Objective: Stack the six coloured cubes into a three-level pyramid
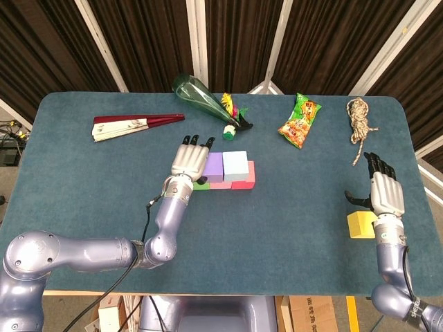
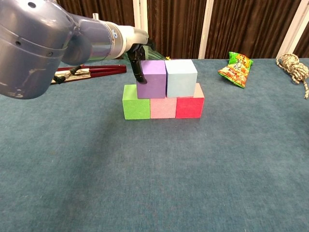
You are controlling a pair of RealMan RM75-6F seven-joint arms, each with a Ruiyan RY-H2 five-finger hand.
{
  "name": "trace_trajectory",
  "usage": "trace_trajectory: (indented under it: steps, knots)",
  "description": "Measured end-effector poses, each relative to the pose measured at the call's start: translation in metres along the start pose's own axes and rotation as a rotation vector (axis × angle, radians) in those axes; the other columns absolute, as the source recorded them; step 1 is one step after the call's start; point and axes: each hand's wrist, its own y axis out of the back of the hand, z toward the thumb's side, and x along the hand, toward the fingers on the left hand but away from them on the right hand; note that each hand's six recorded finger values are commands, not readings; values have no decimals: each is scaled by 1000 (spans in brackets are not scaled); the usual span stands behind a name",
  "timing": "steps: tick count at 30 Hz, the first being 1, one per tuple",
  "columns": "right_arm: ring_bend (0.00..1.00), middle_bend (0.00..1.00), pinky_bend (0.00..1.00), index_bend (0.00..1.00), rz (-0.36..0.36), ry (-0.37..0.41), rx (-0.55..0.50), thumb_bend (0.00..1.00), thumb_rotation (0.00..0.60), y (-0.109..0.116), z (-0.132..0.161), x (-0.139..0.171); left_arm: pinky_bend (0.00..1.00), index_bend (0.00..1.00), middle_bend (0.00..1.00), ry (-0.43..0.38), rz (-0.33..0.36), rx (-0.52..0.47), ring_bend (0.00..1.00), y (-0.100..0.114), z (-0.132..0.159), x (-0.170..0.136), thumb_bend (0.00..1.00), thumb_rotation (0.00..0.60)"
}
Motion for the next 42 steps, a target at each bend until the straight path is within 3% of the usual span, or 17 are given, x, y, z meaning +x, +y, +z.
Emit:
trace_trajectory:
  steps: [42]
  knots:
    - [0,0,0,0,13,-7,17,307,600,-5,-2,0,26,7,363,-9,-8,-11,51,-3,3,0,362,600]
